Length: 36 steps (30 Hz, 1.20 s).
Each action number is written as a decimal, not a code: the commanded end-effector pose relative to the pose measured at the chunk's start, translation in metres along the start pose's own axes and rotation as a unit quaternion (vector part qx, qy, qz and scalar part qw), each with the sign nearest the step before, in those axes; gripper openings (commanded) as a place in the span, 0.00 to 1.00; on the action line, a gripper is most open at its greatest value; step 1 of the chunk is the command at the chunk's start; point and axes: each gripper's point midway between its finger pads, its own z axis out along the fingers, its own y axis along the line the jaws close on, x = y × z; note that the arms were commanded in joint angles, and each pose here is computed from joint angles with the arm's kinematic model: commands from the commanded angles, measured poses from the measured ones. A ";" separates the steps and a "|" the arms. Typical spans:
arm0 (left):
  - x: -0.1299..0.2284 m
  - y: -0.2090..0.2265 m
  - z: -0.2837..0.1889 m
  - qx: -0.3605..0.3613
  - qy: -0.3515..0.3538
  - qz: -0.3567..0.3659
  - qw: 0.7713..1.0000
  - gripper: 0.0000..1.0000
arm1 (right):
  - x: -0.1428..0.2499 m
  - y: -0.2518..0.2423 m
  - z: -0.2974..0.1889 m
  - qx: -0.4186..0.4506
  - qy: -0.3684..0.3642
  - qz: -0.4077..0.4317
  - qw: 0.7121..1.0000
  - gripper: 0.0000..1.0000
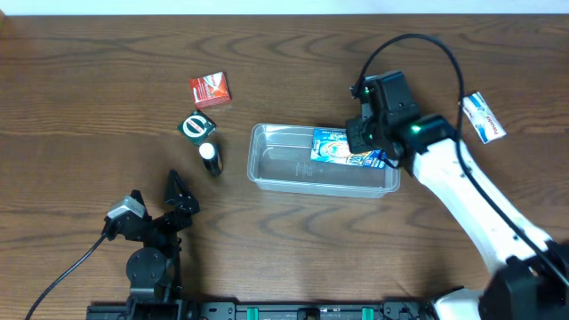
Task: Pack container
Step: 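Tip the blue box flat inside the container with right gripper, then release the blue box and raise right gripper away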
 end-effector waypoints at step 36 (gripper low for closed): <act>0.014 0.010 0.001 -0.016 0.018 0.011 1.000 0.98 | 0.018 -0.002 0.036 -0.005 0.054 -0.019 0.998 0.01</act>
